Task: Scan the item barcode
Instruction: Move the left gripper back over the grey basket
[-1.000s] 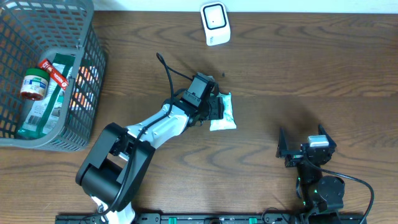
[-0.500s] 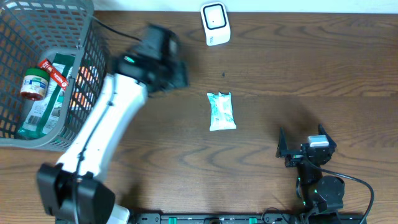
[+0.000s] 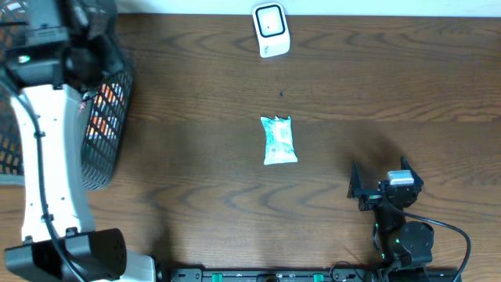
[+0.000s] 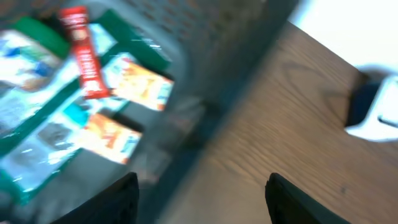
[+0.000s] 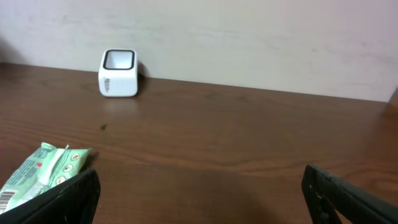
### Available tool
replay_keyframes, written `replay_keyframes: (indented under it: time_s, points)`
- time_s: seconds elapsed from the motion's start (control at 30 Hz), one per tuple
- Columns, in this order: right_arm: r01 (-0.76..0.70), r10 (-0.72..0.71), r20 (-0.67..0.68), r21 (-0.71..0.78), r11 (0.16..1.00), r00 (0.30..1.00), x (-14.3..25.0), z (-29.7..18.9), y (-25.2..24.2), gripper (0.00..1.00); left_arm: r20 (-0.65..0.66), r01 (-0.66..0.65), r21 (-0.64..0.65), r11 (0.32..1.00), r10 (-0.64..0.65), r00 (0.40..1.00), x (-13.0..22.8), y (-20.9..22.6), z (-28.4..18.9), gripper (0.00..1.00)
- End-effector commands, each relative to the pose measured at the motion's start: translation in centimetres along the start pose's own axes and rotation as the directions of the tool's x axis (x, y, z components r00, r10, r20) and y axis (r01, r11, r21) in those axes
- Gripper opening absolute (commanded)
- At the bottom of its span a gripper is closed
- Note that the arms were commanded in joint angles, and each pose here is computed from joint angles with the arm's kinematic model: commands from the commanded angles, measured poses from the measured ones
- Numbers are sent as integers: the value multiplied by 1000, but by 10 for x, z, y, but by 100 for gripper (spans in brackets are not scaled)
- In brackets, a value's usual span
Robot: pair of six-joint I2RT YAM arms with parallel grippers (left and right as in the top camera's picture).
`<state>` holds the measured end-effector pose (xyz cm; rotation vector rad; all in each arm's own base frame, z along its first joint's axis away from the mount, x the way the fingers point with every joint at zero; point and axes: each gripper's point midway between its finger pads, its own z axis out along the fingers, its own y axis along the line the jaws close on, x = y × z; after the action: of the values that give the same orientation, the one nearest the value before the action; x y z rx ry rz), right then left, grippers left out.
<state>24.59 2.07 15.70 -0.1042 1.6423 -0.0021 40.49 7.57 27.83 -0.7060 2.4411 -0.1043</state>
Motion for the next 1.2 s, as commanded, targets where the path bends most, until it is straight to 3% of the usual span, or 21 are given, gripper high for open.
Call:
replay_keyframes:
  time_s: [0.0, 0.27, 0.33, 1.17]
  points:
    - [2, -2, 0, 1, 1000, 1000, 0, 0, 0, 99, 43, 57, -64, 996, -54, 998, -17, 38, -6, 66]
    - [2, -2, -1, 1, 1000, 1000, 0, 0, 0, 99, 84, 154, -118, 981, -145, 986, -34, 85, -4, 74]
    - [2, -2, 0, 2, 1000, 1000, 0, 0, 0, 99, 81, 167, -128, 978, -158, 984, -33, 91, -2, 86]
    - [2, -2, 0, 1, 1000, 1000, 0, 0, 0, 99, 79, 174, -133, 976, -165, 983, -33, 95, -1, 88]
